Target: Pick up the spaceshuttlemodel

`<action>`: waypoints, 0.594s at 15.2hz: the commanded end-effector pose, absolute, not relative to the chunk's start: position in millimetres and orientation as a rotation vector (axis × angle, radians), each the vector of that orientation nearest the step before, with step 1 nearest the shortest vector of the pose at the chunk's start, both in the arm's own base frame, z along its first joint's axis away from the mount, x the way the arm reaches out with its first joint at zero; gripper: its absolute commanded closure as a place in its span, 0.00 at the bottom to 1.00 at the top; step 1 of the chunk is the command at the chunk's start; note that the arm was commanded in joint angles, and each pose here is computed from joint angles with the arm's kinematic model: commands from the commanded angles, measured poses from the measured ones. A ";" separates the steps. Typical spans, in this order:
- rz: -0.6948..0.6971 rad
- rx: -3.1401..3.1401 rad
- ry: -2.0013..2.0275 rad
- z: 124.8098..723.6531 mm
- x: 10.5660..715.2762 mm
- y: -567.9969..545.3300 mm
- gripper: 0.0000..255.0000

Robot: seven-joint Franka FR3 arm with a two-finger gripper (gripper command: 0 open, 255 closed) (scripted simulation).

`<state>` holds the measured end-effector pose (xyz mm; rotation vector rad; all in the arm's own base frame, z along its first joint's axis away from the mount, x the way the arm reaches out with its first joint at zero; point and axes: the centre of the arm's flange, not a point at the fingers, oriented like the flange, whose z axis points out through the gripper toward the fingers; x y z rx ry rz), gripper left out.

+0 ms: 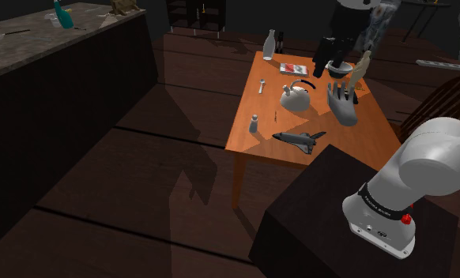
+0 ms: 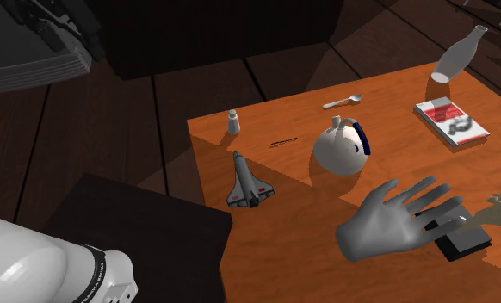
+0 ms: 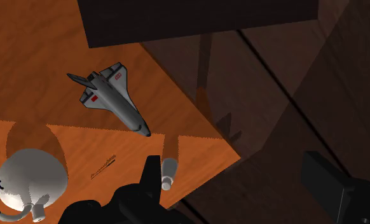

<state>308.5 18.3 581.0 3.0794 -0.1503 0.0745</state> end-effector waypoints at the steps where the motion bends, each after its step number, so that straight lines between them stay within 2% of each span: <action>1: 0.075 3.079 -0.150 581.0 308.5 18.3 0.00; 9: 0.043 3.094 0.034 492.4 322.4 -39.9 0.00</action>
